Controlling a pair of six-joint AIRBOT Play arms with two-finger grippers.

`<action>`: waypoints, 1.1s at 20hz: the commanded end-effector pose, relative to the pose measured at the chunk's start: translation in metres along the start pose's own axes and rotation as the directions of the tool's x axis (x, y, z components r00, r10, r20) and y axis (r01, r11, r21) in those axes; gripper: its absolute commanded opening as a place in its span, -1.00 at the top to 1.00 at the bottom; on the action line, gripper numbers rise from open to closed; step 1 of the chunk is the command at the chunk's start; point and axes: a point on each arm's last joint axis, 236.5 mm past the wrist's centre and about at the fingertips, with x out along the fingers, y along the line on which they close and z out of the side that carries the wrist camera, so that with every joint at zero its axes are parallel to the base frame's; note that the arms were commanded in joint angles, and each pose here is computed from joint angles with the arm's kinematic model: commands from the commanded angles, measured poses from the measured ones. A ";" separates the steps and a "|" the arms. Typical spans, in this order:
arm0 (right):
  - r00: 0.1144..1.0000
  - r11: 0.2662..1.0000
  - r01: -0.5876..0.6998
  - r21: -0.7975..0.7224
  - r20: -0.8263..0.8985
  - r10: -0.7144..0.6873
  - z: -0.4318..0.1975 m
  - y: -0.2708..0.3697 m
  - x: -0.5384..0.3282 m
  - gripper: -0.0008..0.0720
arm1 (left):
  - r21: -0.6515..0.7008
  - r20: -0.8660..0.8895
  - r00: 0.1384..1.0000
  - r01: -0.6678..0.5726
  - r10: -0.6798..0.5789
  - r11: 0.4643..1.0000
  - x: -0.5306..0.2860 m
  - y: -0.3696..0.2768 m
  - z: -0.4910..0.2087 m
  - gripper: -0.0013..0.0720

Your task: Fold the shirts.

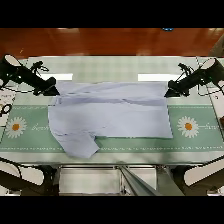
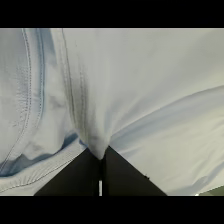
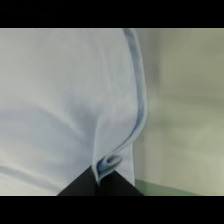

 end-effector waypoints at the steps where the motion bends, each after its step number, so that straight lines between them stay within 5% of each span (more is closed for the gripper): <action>1: 1.000 0.999 0.010 0.035 0.008 -0.011 0.002 -0.005 0.000 0.91 | -0.002 -0.006 1.000 -0.017 0.017 1.000 0.004 0.007 0.000 0.92; 11: 0.999 0.995 0.033 0.094 -0.032 -0.030 -0.008 -0.008 0.000 0.91 | -0.007 -0.040 0.999 -0.020 0.020 1.000 0.015 0.013 -0.002 0.91; 12: 0.999 0.994 0.032 0.103 -0.033 -0.029 -0.008 -0.008 0.000 0.74 | -0.009 -0.054 0.998 -0.019 0.018 1.000 0.015 0.012 -0.005 0.66; 13: 0.999 0.994 0.023 0.111 -0.037 -0.019 -0.009 -0.005 0.000 0.14 | -0.011 -0.079 0.997 -0.017 0.016 1.000 0.015 0.010 -0.011 -0.16; 14: 0.999 0.995 0.001 0.103 -0.051 0.004 -0.012 0.000 0.000 -0.16 | -0.013 -0.108 0.994 -0.015 0.013 1.000 0.015 0.009 -0.018 -0.43; 19: 0.991 0.984 0.133 0.118 0.001 -0.134 -0.030 -0.027 -0.057 -0.17 | 0.015 -0.013 1.000 -0.027 0.027 1.000 -0.039 0.004 -0.031 -0.43; 22: 0.975 0.976 0.107 0.191 0.171 -0.140 -0.049 -0.037 -0.075 -0.17 | -0.090 0.098 0.995 -0.020 0.029 0.996 -0.054 0.029 -0.069 -0.43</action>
